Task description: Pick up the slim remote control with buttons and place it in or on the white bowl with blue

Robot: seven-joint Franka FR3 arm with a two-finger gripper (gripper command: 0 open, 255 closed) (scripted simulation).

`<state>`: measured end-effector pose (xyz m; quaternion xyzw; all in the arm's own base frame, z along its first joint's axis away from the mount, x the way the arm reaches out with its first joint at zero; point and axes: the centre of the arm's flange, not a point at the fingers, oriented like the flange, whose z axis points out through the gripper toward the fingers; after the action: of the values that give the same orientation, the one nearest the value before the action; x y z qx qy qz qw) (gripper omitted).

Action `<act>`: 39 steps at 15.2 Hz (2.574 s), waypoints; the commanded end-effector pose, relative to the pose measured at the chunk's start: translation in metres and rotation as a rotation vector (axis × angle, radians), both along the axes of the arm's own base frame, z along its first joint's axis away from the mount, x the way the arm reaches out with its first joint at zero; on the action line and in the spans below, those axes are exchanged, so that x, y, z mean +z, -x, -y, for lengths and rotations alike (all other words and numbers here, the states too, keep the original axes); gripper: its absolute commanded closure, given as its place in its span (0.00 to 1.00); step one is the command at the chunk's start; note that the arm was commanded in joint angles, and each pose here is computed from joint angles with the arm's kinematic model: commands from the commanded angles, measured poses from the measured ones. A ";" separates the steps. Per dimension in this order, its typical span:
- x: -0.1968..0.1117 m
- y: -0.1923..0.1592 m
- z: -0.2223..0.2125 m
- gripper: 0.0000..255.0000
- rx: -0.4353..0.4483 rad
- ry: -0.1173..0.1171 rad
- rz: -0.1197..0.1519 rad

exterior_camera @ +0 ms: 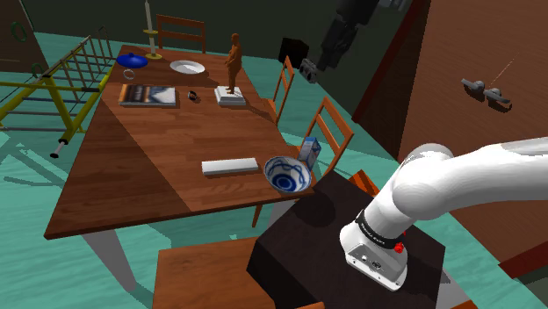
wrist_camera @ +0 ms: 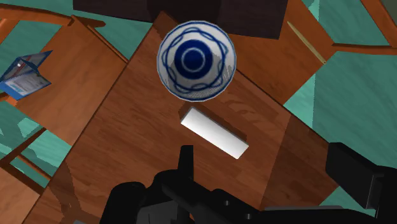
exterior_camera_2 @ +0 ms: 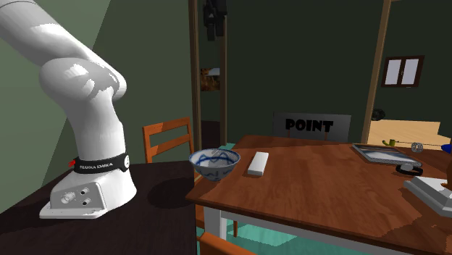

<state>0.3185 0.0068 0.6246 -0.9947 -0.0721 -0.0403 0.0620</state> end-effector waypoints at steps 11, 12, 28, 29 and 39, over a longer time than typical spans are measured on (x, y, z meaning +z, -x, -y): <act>-0.115 -0.065 -0.024 0.00 0.209 0.048 -0.003; -0.126 -0.071 -0.027 0.00 0.230 0.053 -0.003; -0.313 -0.161 -0.081 0.00 0.564 0.130 -0.008; -0.325 -0.166 -0.085 0.00 0.585 0.135 -0.008; -0.421 -0.198 -0.111 0.00 0.726 0.167 -0.010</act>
<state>0.5146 0.1197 0.2095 -0.9067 -0.4216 -0.0045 -0.0085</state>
